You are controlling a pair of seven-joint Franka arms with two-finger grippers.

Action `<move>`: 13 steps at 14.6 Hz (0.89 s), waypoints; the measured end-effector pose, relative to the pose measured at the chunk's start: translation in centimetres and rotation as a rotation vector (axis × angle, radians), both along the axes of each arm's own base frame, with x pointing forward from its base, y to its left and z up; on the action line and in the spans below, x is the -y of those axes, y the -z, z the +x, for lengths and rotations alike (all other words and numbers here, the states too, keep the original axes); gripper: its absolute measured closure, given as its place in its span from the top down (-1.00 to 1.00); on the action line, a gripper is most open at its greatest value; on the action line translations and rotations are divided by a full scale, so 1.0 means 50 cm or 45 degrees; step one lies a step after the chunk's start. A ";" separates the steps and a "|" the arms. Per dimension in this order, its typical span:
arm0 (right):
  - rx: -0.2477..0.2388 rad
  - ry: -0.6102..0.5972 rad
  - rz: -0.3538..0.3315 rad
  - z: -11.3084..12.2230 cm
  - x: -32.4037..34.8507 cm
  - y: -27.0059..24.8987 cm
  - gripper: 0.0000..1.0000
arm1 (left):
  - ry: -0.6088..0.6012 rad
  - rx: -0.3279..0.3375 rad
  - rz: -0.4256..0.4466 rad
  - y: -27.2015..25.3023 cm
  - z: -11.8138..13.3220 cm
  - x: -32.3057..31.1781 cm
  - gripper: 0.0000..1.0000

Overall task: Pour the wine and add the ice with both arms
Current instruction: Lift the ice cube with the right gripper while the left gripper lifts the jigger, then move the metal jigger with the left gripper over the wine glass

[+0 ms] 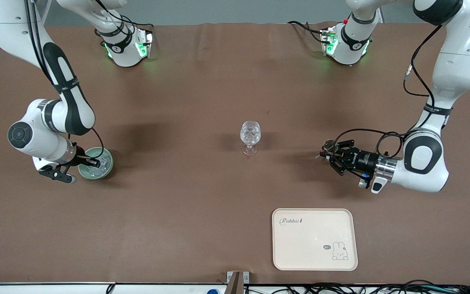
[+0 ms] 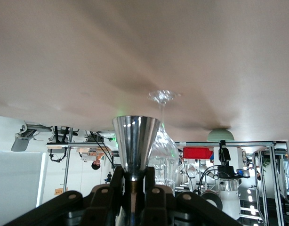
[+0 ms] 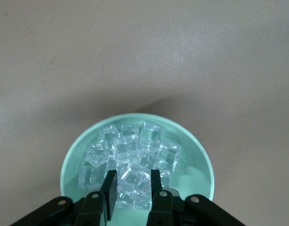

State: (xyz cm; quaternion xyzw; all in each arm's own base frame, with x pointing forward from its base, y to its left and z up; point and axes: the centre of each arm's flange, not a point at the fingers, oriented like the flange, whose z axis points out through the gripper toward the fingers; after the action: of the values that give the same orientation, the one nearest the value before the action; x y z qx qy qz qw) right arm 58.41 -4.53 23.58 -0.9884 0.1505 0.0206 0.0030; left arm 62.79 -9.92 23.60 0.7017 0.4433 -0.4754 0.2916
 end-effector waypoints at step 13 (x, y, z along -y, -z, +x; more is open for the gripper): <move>-0.013 -0.213 -0.036 0.069 0.004 -0.511 -0.34 | -0.046 -0.038 0.271 -0.204 -0.041 0.320 -0.58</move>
State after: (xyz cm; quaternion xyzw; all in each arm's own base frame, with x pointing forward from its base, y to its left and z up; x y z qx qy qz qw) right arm 61.87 -4.72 49.15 -0.9973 0.0677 0.0236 -0.0134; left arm 60.72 -25.93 33.82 0.7135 0.5080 -0.4308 0.2173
